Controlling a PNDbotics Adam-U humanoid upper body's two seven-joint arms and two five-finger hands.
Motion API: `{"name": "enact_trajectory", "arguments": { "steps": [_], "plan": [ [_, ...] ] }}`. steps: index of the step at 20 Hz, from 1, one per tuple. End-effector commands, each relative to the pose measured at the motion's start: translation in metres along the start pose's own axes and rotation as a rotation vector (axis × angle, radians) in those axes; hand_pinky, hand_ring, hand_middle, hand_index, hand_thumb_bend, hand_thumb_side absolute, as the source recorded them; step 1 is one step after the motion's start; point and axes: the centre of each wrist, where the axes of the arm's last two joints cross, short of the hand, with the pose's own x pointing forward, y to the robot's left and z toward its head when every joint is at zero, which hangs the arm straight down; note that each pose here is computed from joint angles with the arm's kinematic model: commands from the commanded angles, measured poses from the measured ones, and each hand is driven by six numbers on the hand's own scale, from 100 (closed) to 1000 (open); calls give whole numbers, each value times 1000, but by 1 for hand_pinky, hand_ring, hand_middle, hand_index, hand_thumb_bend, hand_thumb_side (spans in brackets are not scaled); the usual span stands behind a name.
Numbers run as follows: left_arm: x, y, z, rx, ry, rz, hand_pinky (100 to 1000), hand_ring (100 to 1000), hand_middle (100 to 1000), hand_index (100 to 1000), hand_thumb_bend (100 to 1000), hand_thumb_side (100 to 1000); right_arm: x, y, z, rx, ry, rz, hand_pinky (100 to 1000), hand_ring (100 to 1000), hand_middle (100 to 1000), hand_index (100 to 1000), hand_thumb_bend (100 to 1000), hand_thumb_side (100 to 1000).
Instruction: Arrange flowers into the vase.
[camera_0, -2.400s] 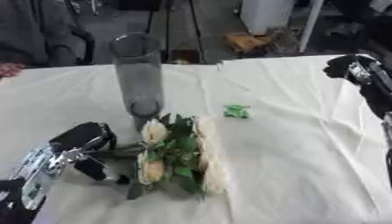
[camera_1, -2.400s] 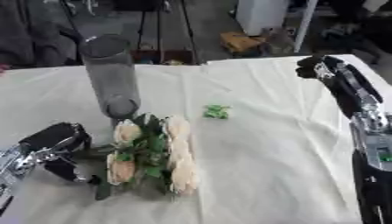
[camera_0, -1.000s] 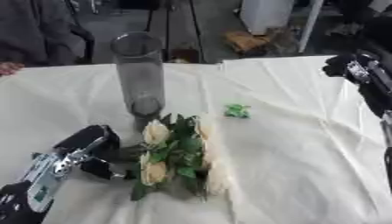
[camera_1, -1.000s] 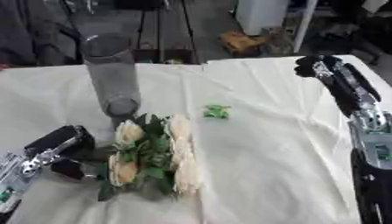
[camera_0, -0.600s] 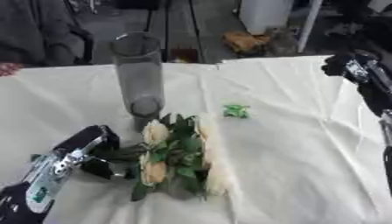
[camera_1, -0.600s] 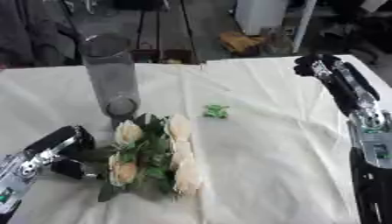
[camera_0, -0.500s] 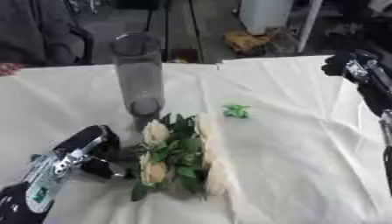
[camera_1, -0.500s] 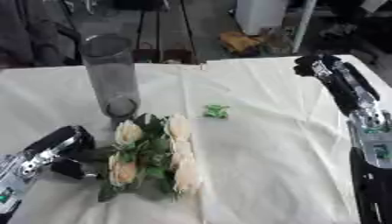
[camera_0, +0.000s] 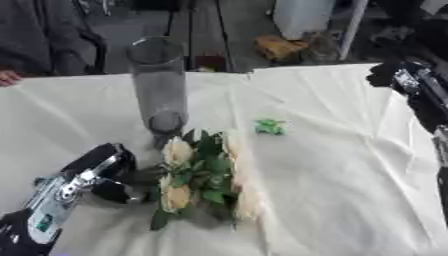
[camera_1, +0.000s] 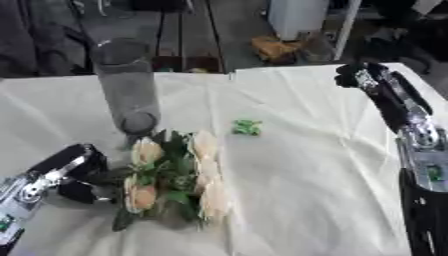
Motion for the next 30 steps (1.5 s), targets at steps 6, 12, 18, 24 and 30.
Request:
{"name": "enact_trajectory", "arguments": {
  "steps": [6,12,18,24,30],
  "plan": [
    [0,-19,1,-73,9,1,100,100,100,382,762,542,10,-8,-6,-6,-30,25,794,753,537,721,100,818],
    [1,-20,0,-69,3,-18,100,100,100,303,751,588,10,-8,-6,-6,-29,25,794,753,536,720,100,818],
    [2,-20,-3,-8,5,-16,100,100,100,259,743,645,10,-8,-6,-6,-30,24,794,753,536,719,100,821],
    [3,-23,-6,28,-2,19,100,100,100,187,742,731,10,-8,-6,-7,-30,24,794,753,536,719,100,823],
    [6,-15,-6,104,-26,56,100,100,100,122,814,780,9,-8,-6,-8,-29,24,794,753,536,719,100,823]
  ]
}}
